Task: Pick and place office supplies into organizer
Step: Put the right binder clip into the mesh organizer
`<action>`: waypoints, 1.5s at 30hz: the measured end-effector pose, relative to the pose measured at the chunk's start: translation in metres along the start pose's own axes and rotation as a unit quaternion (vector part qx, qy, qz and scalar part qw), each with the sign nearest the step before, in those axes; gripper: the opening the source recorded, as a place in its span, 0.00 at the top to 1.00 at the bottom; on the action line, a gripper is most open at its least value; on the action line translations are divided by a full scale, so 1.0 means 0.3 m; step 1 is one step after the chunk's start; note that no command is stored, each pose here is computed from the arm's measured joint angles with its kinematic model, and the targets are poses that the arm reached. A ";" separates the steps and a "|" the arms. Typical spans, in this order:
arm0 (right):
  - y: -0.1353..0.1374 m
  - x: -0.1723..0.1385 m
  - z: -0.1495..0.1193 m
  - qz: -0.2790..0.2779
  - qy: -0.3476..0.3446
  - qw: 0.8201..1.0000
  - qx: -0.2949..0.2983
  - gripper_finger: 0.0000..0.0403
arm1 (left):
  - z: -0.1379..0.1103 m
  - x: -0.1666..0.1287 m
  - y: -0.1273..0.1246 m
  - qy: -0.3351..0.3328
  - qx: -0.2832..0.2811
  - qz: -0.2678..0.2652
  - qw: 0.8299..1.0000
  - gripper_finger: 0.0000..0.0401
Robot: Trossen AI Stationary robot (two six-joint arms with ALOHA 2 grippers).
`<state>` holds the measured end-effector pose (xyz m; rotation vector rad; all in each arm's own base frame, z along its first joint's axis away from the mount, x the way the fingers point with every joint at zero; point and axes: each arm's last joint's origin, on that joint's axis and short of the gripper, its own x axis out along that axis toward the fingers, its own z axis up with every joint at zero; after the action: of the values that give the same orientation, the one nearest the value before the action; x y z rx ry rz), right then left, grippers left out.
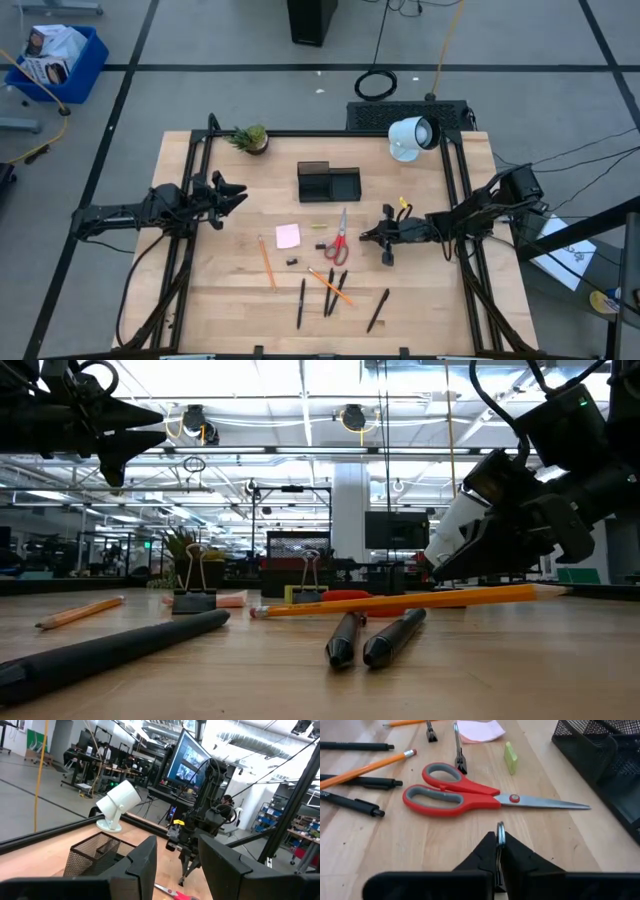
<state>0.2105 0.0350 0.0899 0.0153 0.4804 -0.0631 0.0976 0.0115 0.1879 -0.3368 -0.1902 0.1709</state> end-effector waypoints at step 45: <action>-0.133 0.241 0.419 -0.098 -0.185 0.978 -0.016 0.99 | -0.001 0.000 0.005 -0.004 0.000 0.021 1.000 0.63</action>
<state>0.3299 -0.0128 0.1679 -0.0751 0.1081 -0.2469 0.0975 0.0127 0.1870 -0.3413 -0.1902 0.2144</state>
